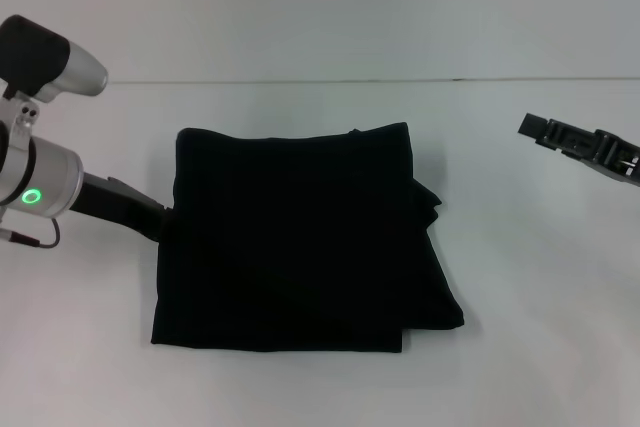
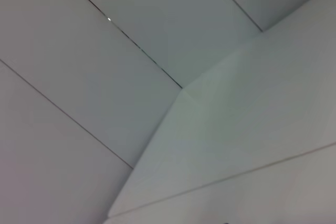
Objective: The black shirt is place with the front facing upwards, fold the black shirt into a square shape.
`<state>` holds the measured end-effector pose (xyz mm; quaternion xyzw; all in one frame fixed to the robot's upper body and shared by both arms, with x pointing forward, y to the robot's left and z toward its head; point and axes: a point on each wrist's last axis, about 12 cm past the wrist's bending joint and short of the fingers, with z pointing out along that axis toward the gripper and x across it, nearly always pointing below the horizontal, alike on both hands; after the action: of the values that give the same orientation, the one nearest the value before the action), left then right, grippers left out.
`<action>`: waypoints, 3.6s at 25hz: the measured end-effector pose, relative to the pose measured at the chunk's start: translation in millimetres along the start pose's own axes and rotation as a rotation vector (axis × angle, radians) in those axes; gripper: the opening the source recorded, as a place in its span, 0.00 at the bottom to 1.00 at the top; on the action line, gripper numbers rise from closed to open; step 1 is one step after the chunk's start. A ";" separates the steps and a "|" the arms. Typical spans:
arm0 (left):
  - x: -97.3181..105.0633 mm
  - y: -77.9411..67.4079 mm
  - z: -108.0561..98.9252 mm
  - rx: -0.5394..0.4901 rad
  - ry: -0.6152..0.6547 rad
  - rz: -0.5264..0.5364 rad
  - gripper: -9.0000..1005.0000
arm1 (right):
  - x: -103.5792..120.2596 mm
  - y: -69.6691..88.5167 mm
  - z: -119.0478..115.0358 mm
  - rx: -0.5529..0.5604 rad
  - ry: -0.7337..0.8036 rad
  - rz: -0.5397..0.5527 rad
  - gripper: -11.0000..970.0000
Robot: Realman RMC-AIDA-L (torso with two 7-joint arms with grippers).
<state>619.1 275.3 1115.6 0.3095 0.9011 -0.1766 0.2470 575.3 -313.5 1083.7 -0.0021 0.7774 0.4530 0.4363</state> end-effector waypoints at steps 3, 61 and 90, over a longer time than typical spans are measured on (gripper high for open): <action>-2.5 1.8 -4.6 -0.019 -0.020 -0.003 0.11 | -0.1 1.2 3.8 0.002 0.016 -0.021 0.64; 91.7 -43.2 9.4 0.247 -0.754 -0.122 0.52 | 29.7 21.0 137.3 0.332 0.218 -0.495 0.01; 93.8 -1.5 17.2 -0.096 -0.698 -0.228 0.52 | 46.8 80.9 145.7 0.001 0.586 -0.206 0.01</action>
<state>559.5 310.2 1049.8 0.1161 0.7985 -0.2553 0.5326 612.6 -144.5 1078.2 -0.2114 0.8660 0.3861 0.2373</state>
